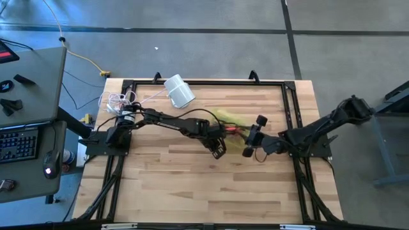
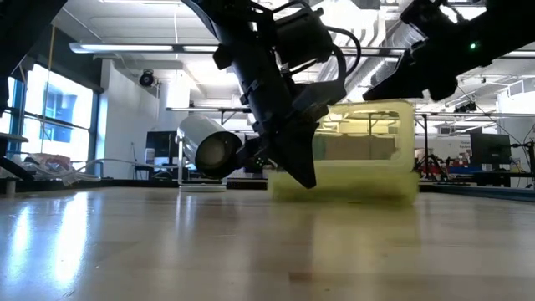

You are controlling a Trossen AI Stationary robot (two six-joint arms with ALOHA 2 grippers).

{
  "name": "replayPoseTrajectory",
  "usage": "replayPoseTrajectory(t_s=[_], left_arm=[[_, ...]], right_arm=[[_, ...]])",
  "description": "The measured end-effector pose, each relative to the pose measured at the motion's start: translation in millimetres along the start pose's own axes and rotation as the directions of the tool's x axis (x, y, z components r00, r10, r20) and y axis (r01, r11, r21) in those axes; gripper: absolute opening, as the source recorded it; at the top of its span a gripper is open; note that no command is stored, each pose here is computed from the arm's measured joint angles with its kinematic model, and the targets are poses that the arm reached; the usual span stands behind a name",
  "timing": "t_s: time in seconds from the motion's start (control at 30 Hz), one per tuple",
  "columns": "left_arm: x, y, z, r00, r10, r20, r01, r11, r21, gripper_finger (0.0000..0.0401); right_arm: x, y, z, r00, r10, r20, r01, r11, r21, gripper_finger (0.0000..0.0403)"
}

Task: Pick & place school supplies into a supply box
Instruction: Close the supply box

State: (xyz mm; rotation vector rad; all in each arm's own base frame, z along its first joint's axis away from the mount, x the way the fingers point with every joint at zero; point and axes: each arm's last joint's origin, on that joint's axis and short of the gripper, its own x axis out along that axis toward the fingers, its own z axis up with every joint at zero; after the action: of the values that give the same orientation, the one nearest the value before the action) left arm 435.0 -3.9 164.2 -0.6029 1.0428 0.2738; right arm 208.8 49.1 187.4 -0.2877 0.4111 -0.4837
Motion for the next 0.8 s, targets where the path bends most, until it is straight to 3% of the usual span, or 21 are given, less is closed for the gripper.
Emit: replayPoseTrajectory(t_s=[0.2, 0.43, 0.5, 0.57, 0.67, 0.73, 0.8], left_arm=[[0, -4, -2, 1.000, -0.012, 0.004, 0.012, 1.000, 0.008, 0.0044], [0, -6, -3, 1.000, 0.010, 0.022, -0.010, 1.000, 0.014, 0.0044], [0, -5, -2, 0.999, 0.033, 0.039, -0.033, 0.999, 0.013, 0.0044], [-2, -5, -1, 0.998, 0.040, 0.052, -0.041, 0.999, 0.015, 0.0044], [-14, -7, 2, 0.996, 0.031, 0.081, -0.034, 0.999, 0.036, 0.0044], [-26, -9, 4, 0.993, 0.041, 0.107, -0.047, 0.998, 0.052, 0.0044], [-38, -11, 6, 0.991, 0.035, 0.128, -0.046, 0.996, 0.082, 0.0044]], right_arm=[[-9, 9, 4, 0.998, 0.032, 0.045, -0.032, 0.999, 0.016, 0.0119], [-18, 17, 9, 0.992, 0.087, 0.095, -0.099, 0.987, 0.123, 0.0118], [-22, 17, 8, 0.996, 0.004, 0.092, -0.012, 0.996, 0.089, 0.0117], [-25, 14, 7, 0.983, -0.163, 0.089, 0.160, 0.986, 0.037, 0.0111], [-25, 4, 7, 0.910, -0.410, 0.068, 0.410, 0.912, 0.019, 0.0093], [-21, -2, 4, 0.906, -0.422, 0.044, 0.418, 0.905, 0.083, 0.0071], [-12, -6, -3, 0.947, -0.321, -0.005, 0.317, 0.932, 0.174, 0.0035]])
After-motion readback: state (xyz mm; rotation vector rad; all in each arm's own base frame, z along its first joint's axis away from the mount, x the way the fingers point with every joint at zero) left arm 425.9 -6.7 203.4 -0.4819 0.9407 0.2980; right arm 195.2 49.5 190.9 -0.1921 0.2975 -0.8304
